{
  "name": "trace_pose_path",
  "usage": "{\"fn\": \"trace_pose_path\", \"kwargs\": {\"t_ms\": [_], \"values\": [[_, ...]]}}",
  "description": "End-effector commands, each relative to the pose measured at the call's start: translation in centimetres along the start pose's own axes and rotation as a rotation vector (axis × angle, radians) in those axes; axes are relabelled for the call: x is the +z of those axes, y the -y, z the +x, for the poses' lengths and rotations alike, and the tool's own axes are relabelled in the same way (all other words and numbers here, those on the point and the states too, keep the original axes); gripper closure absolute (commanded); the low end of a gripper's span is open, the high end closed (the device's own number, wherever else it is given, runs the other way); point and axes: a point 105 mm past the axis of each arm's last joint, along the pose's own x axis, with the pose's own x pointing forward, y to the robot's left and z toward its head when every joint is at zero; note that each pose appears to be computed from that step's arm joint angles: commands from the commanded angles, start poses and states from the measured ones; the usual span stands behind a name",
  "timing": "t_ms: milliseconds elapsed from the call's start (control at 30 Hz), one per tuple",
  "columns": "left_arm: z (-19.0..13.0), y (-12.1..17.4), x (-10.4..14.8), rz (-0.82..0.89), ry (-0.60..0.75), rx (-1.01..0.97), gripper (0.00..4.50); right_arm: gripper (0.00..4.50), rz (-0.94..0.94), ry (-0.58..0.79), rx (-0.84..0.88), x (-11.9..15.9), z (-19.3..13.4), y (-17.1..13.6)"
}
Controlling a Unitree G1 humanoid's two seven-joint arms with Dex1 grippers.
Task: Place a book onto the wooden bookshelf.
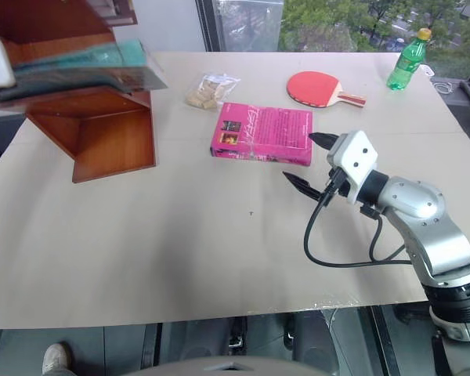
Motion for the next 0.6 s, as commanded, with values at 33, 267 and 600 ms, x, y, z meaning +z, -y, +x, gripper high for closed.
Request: {"fn": "trace_pose_path", "kwargs": {"t_ms": [33, 267, 600], "values": [[0.0, 0.5, -1.8, -0.032, -0.084, -0.012, 4.42, 0.00, -0.065, 0.136, -0.008, 3.6, -0.2, 0.4], [1.3, 0.9, -1.5, -0.075, -0.023, 0.003, 2.72, 0.00, -0.052, 0.233, 0.027, 6.0, -0.3, 0.0], [-3.6, 1.7, 1.4, -0.416, 0.394, -0.069, 0.57, 0.00, -0.033, 0.214, 0.070, 5.8, -0.3, 0.9]]}}
